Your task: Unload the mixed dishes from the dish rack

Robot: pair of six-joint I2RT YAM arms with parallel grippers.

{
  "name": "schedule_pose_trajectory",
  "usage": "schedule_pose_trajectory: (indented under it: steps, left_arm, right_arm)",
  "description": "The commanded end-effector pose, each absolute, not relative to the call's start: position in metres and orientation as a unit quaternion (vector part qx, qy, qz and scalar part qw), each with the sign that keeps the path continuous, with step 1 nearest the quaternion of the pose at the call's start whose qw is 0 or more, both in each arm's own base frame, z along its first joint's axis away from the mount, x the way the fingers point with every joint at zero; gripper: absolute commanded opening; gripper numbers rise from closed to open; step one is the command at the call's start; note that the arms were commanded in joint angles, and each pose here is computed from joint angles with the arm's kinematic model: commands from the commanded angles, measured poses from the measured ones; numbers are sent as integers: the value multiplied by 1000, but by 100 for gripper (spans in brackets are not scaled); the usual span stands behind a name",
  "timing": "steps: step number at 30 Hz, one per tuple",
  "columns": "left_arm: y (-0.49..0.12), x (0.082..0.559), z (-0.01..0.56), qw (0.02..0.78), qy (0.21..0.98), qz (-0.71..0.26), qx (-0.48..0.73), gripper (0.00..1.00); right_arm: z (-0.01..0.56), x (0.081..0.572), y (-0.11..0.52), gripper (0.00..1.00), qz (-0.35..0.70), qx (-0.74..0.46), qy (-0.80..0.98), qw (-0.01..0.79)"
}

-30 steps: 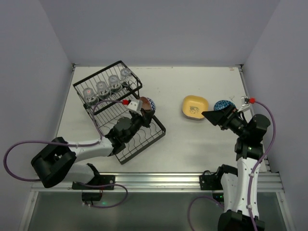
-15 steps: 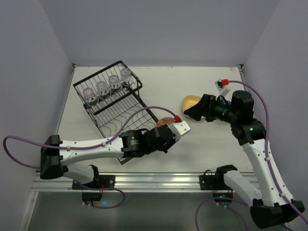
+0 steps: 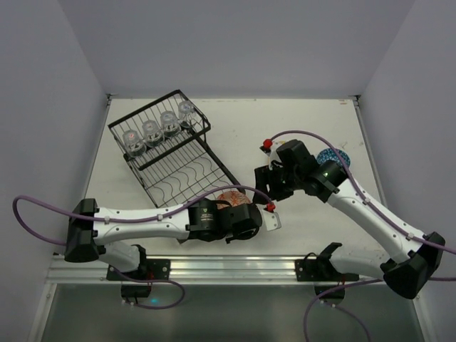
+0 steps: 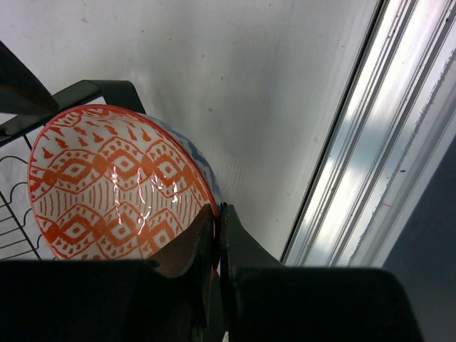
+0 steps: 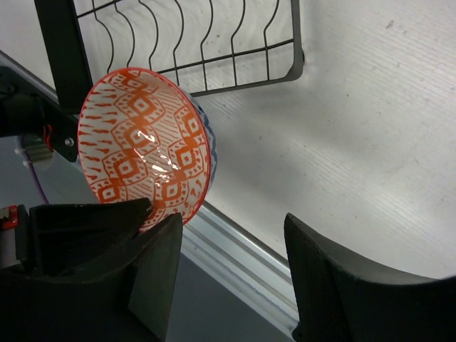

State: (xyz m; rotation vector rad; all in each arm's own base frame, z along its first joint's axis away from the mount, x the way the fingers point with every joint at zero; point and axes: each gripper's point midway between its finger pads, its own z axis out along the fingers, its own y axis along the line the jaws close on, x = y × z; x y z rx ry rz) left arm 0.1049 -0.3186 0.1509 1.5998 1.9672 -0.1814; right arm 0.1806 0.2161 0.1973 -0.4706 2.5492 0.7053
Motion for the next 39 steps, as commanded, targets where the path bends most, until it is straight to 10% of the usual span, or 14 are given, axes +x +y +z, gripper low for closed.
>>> schedule_pose_trajectory:
  steps: [1, 15, 20, 22, 24, 25, 27, 39]
  left_arm:
    - [-327, 113, 171, 319, 709, -59, 626, 0]
    - [-342, 114, 188, 353, 691, -93, 625, 0]
    - [-342, 115, 189, 359, 689, -96, 621, 0]
    - [-340, 118, 190, 367, 694, -86, 614, 0]
    - [-336, 123, 191, 376, 703, -76, 599, 21]
    - [-332, 132, 194, 390, 710, -56, 583, 62]
    - [-327, 137, 204, 411, 718, -54, 559, 100]
    - [-220, 172, 216, 504, 791, 68, 341, 100]
  right_arm:
    - [191, 176, 221, 60, 233, -187, 929, 219]
    - [158, 181, 247, 37, 232, -182, 937, 188]
    - [157, 184, 251, 0, 235, -173, 937, 190]
    - [159, 187, 251, 0, 233, -168, 938, 196]
    - [161, 188, 248, 0, 226, -164, 939, 201]
    - [163, 196, 242, 0, 214, -153, 940, 216]
    - [164, 203, 234, 0, 213, -140, 942, 219]
    - [193, 319, 52, 0, 168, 193, 899, 355]
